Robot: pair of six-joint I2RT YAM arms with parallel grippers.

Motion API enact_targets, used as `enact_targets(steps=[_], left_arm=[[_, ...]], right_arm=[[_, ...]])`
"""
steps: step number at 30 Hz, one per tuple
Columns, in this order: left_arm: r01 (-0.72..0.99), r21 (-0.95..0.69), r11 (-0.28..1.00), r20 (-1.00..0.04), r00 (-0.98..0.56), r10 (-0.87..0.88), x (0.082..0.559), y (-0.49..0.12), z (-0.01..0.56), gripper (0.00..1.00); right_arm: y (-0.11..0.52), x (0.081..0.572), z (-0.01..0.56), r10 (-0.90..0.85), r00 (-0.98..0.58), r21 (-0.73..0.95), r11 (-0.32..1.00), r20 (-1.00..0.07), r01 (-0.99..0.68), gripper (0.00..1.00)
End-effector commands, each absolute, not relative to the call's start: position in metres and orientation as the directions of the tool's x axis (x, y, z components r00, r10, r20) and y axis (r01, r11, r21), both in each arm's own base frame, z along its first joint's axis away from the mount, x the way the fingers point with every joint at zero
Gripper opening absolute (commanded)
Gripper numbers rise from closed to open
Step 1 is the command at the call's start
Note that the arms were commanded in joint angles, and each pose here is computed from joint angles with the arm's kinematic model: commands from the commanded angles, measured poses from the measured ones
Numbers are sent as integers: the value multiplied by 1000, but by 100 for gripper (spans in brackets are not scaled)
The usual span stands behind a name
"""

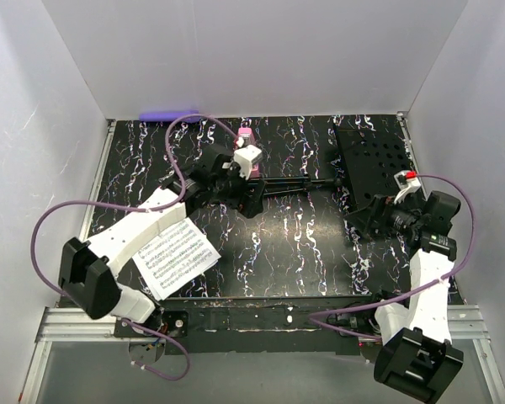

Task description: Set up the instrument practice props

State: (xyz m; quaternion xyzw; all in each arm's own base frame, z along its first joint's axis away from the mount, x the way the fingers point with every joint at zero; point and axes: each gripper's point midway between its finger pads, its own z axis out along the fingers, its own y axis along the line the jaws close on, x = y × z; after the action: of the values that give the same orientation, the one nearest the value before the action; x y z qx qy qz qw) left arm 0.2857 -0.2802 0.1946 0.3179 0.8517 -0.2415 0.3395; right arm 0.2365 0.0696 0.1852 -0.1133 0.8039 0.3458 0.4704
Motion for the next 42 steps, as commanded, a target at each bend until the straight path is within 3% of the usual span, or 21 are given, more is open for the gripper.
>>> enact_targets(steps=[1,3,7,14,19,24,29,35,42], left_arm=[[705,-180,686,-816,-497,296,275,-267,221,98],[698,-219,682,-833,-498,242,265,-265,222,98],[661,-280,696,-845,-514,147,248,-254,216,98],[599,-333,728,-857,-514,30,226,-229,219,98],[552,-377,744,-838,-546,-19,216,-218,207,98],[513,-403,758,-821,-569,-51,208,-210,196,98],[497,-420,759,-813,-577,-72,203,-206,194,98],[487,-431,760,-805,-588,-80,199,-204,194,98],[475,-439,763,-798,-596,-88,198,-202,191,98]], right_arm=[[37,260,193,398,-591,589,791,-701,-167,98],[25,263,183,523,-608,659,752,-596,1,98],[7,266,166,698,-540,761,631,-470,153,97],[8,257,139,767,-454,802,573,-454,166,97],[-2,251,116,872,-326,832,463,-365,306,85],[-4,251,107,908,-295,846,393,-296,359,83],[-5,251,100,926,-294,849,343,-235,403,83],[-2,253,93,937,-308,858,291,-165,424,94],[-8,254,87,944,-285,841,287,-167,459,96]])
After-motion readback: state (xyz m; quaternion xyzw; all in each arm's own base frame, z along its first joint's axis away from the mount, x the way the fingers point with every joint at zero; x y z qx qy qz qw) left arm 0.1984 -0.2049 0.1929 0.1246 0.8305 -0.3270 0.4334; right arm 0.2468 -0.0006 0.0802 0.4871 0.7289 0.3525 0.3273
